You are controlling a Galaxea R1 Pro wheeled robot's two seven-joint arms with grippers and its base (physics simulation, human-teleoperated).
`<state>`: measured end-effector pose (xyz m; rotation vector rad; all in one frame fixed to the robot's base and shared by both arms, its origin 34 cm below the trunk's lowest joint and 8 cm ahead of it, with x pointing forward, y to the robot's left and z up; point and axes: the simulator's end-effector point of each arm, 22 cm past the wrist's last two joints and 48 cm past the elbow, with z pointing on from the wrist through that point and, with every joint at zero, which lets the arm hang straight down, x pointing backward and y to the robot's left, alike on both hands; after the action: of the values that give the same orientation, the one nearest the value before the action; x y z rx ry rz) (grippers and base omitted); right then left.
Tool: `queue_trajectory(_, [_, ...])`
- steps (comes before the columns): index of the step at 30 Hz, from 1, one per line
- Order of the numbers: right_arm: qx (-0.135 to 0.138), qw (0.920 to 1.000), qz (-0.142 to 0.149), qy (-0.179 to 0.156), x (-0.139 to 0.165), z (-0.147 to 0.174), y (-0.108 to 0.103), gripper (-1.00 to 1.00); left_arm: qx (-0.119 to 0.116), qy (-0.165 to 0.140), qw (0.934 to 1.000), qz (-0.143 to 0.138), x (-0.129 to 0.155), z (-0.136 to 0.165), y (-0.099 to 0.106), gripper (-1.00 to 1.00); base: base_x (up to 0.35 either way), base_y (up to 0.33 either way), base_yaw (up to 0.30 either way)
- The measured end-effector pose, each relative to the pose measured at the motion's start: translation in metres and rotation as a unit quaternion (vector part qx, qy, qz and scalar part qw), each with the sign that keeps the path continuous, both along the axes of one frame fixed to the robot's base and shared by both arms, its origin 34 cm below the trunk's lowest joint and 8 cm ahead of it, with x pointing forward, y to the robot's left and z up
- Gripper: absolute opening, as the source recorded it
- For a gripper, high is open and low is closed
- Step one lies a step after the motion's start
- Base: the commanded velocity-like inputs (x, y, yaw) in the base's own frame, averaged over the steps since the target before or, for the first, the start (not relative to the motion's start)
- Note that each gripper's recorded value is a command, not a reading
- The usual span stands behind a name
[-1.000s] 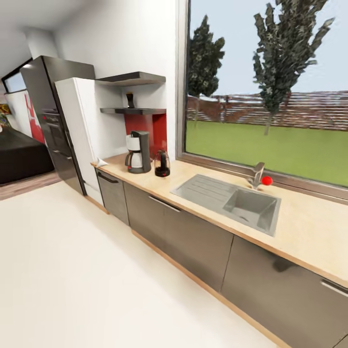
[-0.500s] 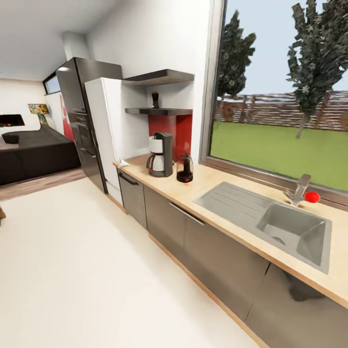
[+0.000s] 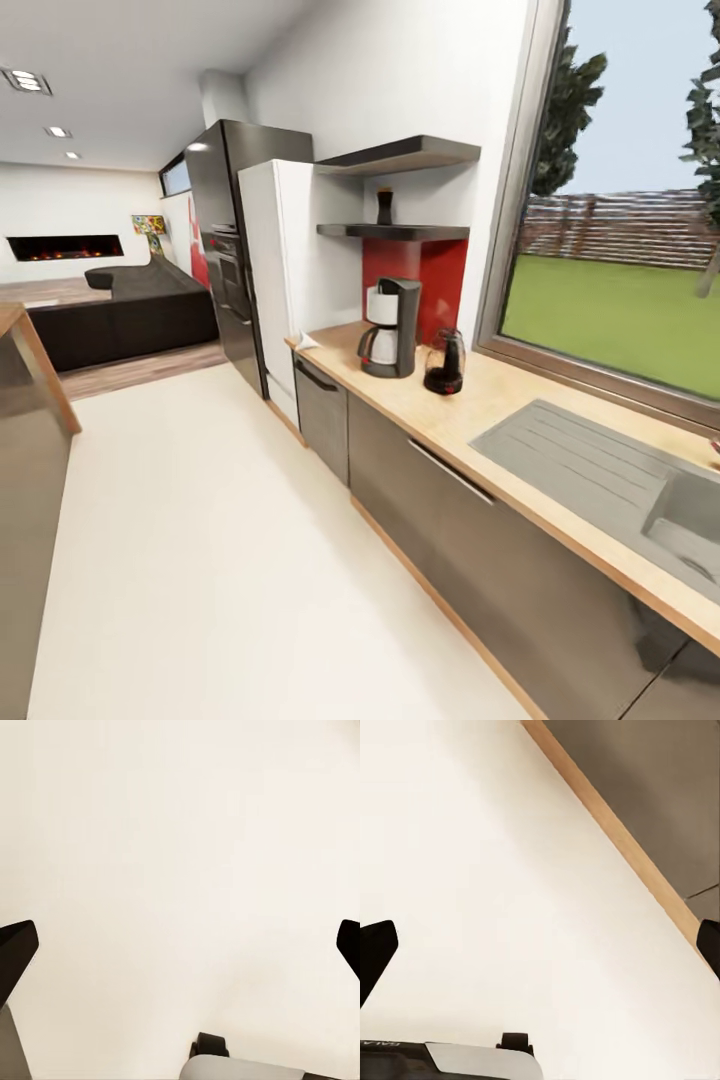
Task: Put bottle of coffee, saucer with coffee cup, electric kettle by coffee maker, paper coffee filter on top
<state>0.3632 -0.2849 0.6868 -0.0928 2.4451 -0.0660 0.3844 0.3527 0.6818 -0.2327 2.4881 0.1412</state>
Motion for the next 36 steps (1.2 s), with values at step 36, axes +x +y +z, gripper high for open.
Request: queue_trajectory(36, [0.000,1.0000,0.000,0.000,0.0000,0.0001,-0.0001,1.00,0.000,0.000,1.0000,0.000,0.0001,0.0000,0.0000,1.00,0.322,0.098,0.217])
